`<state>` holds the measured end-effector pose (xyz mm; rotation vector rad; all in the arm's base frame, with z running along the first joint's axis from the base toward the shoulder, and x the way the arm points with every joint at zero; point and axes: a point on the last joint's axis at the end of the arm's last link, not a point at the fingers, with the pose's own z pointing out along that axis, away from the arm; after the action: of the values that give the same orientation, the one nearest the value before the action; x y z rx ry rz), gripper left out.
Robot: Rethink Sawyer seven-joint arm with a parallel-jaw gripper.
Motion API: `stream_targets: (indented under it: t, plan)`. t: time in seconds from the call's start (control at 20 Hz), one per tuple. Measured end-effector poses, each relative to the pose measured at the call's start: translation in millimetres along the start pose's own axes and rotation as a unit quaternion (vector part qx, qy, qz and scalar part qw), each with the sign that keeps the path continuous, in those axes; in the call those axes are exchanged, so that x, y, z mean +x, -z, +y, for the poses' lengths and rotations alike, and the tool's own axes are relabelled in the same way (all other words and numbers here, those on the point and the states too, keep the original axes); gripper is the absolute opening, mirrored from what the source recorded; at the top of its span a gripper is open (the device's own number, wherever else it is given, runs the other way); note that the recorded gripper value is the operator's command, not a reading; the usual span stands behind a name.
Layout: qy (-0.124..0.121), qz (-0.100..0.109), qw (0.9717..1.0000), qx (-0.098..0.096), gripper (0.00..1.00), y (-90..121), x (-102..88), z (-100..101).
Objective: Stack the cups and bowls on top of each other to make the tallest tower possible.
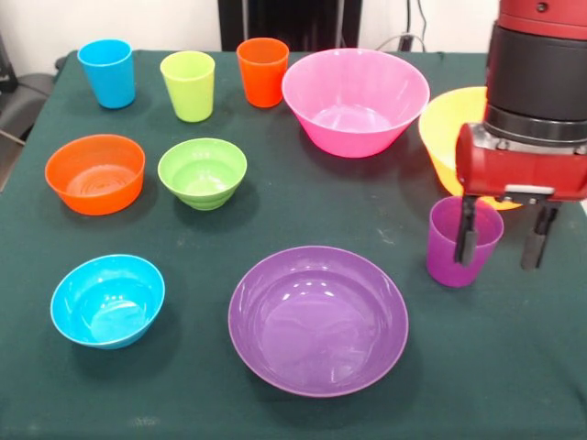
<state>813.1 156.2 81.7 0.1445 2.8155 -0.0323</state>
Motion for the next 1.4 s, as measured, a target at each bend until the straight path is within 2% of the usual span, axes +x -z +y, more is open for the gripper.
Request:
stream_targets:
  t: [0.25,0.45,1.05,1.4]
  plan:
    - [-0.020,0.000,0.9998,-0.001,1.00,0,3.4,12]
    - [-0.032,0.001,0.9995,0.004,1.00,-1,3.8,8]
    - [-0.035,-0.001,0.9992,0.019,1.00,1,2.3,-5]
    - [-0.034,0.002,0.9991,0.024,1.00,2,8.4,-2]
